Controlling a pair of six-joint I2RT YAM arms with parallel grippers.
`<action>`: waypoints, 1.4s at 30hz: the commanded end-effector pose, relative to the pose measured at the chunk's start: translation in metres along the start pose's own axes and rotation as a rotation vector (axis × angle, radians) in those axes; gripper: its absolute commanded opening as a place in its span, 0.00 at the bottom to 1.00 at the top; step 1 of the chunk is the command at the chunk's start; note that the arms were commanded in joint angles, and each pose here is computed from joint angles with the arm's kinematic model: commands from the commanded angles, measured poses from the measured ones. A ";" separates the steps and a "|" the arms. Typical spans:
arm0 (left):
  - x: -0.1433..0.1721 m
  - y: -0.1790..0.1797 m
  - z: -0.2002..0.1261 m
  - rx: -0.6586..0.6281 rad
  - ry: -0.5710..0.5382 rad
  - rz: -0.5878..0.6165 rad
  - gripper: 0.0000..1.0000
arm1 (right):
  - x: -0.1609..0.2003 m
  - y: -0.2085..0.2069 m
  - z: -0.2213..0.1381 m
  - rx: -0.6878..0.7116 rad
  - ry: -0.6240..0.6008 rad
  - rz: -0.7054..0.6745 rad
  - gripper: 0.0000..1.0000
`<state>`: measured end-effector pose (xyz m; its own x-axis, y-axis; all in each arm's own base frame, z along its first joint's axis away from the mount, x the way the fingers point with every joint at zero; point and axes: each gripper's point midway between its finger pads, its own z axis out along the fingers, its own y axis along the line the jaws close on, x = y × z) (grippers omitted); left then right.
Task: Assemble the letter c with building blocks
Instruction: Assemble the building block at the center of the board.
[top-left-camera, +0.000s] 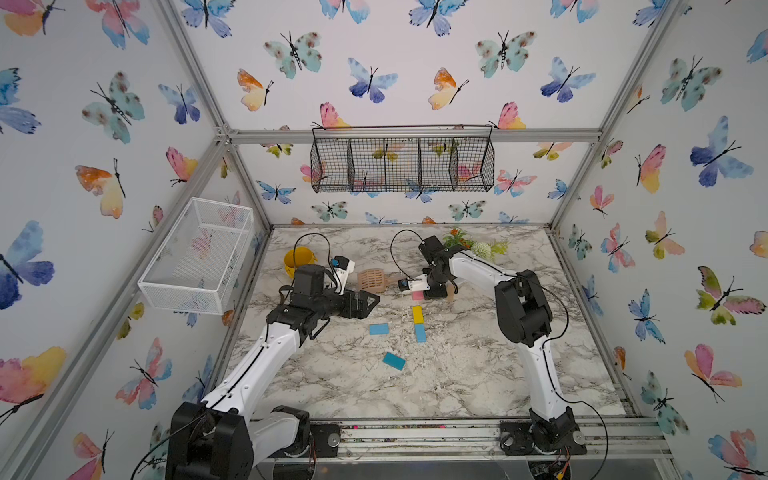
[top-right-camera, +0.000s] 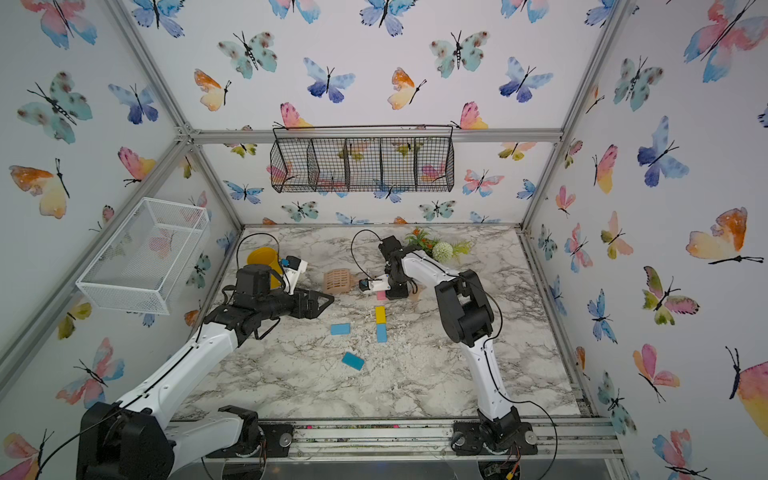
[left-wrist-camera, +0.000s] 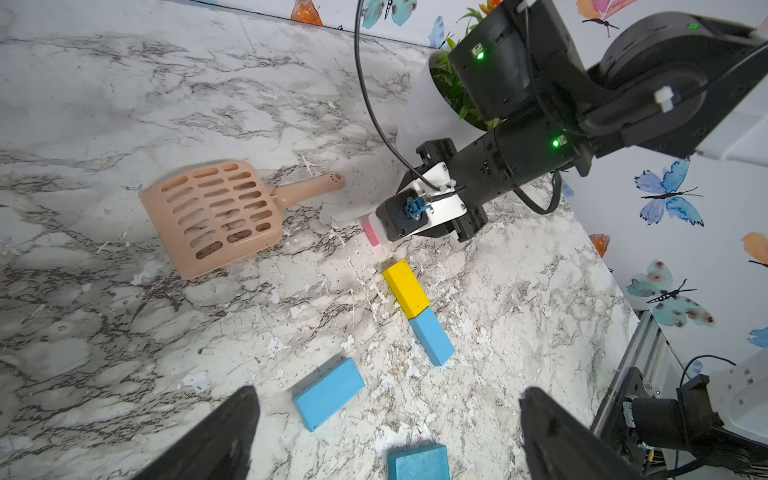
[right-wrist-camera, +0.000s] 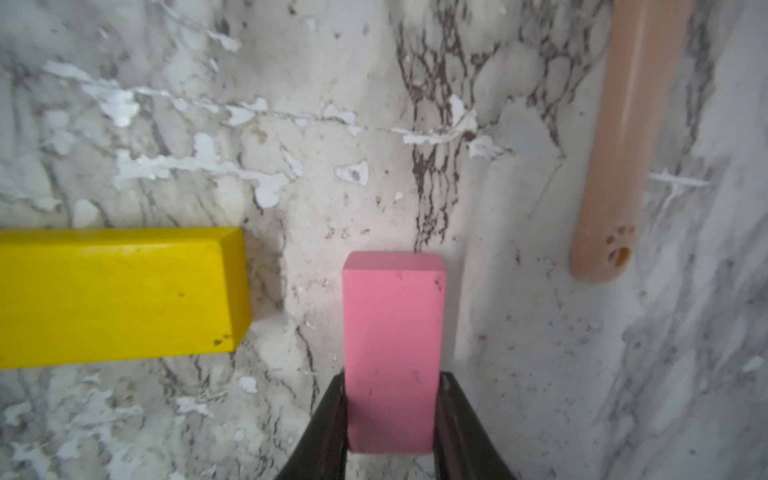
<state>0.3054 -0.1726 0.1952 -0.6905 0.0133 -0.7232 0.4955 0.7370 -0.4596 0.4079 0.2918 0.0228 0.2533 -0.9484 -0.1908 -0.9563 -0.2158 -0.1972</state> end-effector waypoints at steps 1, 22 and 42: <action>-0.002 0.001 -0.005 -0.018 -0.018 0.007 0.98 | -0.005 0.010 -0.010 -0.044 -0.037 -0.043 0.19; -0.002 -0.002 -0.004 0.005 -0.011 0.005 0.98 | -0.005 0.025 -0.018 -0.073 -0.057 -0.050 0.20; -0.003 -0.003 -0.004 0.011 -0.014 0.005 0.98 | -0.010 0.029 -0.020 -0.077 -0.086 0.006 0.46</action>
<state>0.3054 -0.1722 0.1962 -0.6881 0.0119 -0.7255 0.4955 0.7381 -0.4579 0.3828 0.2911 0.0245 0.2764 -0.9294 -0.2447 -0.9588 -0.2495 -0.1357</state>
